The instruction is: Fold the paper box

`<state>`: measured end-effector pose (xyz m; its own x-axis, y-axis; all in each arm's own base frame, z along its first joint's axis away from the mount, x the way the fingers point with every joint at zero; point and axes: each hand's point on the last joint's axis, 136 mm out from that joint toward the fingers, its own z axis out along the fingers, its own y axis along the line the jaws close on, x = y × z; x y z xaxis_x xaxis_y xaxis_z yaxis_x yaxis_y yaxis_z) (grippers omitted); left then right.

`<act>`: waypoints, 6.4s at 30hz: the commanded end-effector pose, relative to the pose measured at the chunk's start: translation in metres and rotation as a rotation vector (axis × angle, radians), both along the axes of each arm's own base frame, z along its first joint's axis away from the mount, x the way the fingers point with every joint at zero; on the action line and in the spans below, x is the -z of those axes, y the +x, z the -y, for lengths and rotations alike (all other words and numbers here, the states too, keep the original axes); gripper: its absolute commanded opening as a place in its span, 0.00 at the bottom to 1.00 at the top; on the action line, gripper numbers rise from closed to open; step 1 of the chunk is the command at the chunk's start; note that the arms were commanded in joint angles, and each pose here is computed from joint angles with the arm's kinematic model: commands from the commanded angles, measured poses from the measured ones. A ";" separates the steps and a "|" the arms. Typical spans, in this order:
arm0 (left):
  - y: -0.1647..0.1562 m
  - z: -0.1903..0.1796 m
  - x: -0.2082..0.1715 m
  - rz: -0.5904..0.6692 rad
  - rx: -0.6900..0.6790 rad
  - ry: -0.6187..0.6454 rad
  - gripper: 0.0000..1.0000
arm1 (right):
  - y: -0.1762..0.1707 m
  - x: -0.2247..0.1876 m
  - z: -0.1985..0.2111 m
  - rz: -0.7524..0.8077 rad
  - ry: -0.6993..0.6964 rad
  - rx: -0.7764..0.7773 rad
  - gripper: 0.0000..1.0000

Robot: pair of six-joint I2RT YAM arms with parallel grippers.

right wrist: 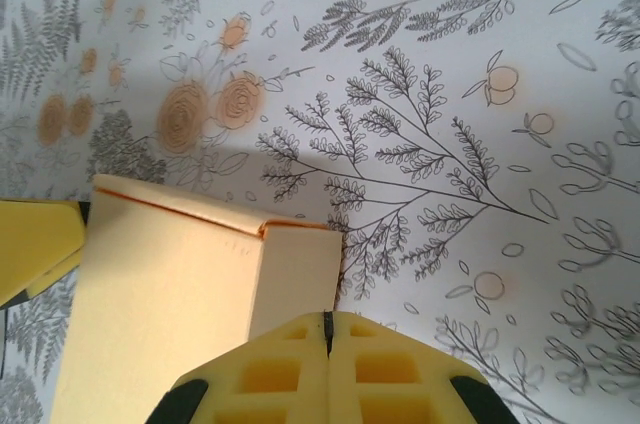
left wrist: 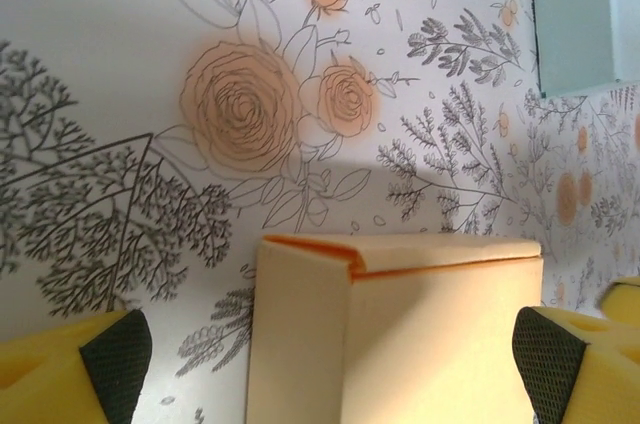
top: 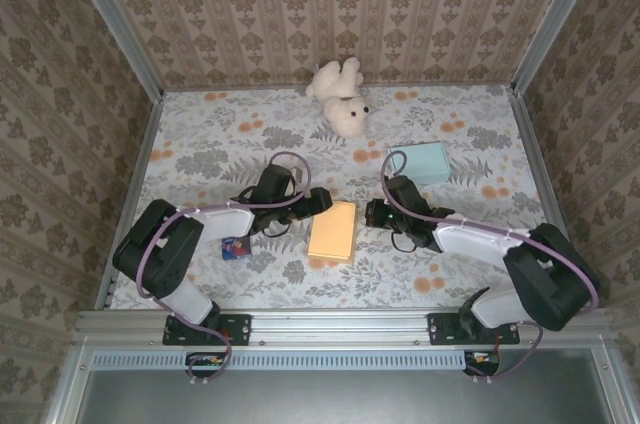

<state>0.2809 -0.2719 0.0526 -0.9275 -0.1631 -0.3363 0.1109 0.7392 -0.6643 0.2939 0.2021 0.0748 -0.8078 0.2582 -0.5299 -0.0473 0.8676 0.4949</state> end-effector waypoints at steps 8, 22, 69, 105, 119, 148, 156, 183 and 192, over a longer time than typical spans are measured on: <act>-0.024 -0.031 -0.020 0.070 -0.031 0.105 0.97 | -0.035 0.009 0.019 -0.038 -0.042 -0.026 0.00; -0.074 -0.052 -0.030 0.152 -0.007 0.258 0.97 | -0.081 0.030 -0.020 -0.144 0.007 -0.192 0.00; -0.114 0.004 0.002 0.100 0.107 0.221 0.97 | -0.117 0.054 -0.050 -0.205 0.052 -0.259 0.00; -0.125 0.031 0.009 0.091 0.171 0.223 0.97 | -0.114 0.070 -0.055 -0.233 0.034 -0.260 0.00; -0.128 0.043 0.013 0.081 0.193 0.220 0.97 | -0.112 0.071 -0.056 -0.229 0.027 -0.258 0.00; -0.157 0.110 -0.016 0.125 0.341 0.011 0.97 | -0.100 -0.041 -0.055 0.164 0.285 -0.236 0.00; -0.151 0.103 -0.016 0.128 0.302 0.043 0.97 | -0.098 -0.011 -0.039 0.103 0.184 -0.173 0.00; -0.124 0.067 -0.020 0.125 0.197 0.080 0.97 | -0.100 0.007 -0.075 0.044 0.190 -0.228 0.00; -0.090 0.014 -0.013 0.098 0.054 0.167 0.98 | -0.100 0.017 -0.057 0.029 0.094 -0.187 0.00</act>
<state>0.1919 -0.2999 0.0694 -0.8871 -0.0484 -0.4591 0.2275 0.8194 -0.5261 0.1875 0.2531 0.0408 -0.8527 0.1327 -0.5053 -0.2037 0.8062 0.5554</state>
